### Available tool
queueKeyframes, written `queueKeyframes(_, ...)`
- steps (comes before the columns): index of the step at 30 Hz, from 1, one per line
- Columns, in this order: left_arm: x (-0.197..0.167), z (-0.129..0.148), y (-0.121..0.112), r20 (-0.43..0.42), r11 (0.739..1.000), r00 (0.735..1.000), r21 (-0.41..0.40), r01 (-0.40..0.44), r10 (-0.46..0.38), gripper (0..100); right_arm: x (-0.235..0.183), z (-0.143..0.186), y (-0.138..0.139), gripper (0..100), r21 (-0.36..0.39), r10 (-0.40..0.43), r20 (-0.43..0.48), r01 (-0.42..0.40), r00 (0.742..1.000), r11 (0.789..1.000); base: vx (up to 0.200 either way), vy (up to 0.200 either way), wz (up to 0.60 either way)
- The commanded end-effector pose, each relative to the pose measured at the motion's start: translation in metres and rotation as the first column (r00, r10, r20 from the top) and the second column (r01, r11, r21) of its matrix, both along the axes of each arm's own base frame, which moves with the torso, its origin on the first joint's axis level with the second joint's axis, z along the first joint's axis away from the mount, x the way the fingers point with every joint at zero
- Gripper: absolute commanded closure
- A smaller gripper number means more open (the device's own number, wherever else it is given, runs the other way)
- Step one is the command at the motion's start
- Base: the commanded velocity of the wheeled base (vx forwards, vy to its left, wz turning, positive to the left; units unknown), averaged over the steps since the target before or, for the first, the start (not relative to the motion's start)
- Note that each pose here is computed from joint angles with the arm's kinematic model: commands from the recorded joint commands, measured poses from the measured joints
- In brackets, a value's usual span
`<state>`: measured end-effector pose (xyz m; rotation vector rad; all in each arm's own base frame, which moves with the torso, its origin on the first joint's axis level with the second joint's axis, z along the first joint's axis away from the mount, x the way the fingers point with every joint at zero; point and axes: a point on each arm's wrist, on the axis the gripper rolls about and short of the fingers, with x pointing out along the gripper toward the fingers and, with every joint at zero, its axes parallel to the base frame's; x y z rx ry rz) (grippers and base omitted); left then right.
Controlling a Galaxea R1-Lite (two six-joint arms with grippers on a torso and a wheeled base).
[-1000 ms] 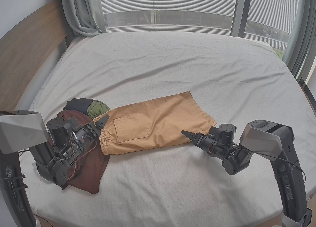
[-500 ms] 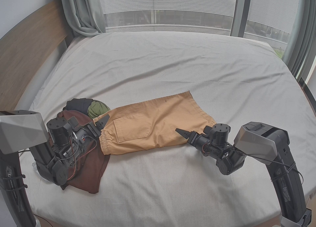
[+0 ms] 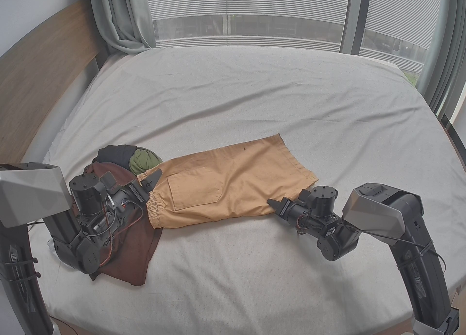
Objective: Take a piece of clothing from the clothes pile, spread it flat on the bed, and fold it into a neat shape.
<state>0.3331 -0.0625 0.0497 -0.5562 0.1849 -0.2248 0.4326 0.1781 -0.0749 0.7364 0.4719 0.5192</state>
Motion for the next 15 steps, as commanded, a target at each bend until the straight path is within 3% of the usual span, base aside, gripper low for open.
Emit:
queueKeyframes(1,0.000,0.000,0.000,0.001,1.000,1.000,-0.001,0.000,0.000,0,-0.002,-0.001,-0.001,100,-0.004,-0.001,-0.003,0.001,1.000,1.000,0.000,0.000,0.00)
queueKeyframes(15,0.001,-0.005,0.001,-0.013,1.000,1.000,0.000,-0.004,0.004,0,-0.033,0.005,-0.012,100,-0.050,-0.019,-0.012,0.019,1.000,0.999,0.000,0.000,0.00)
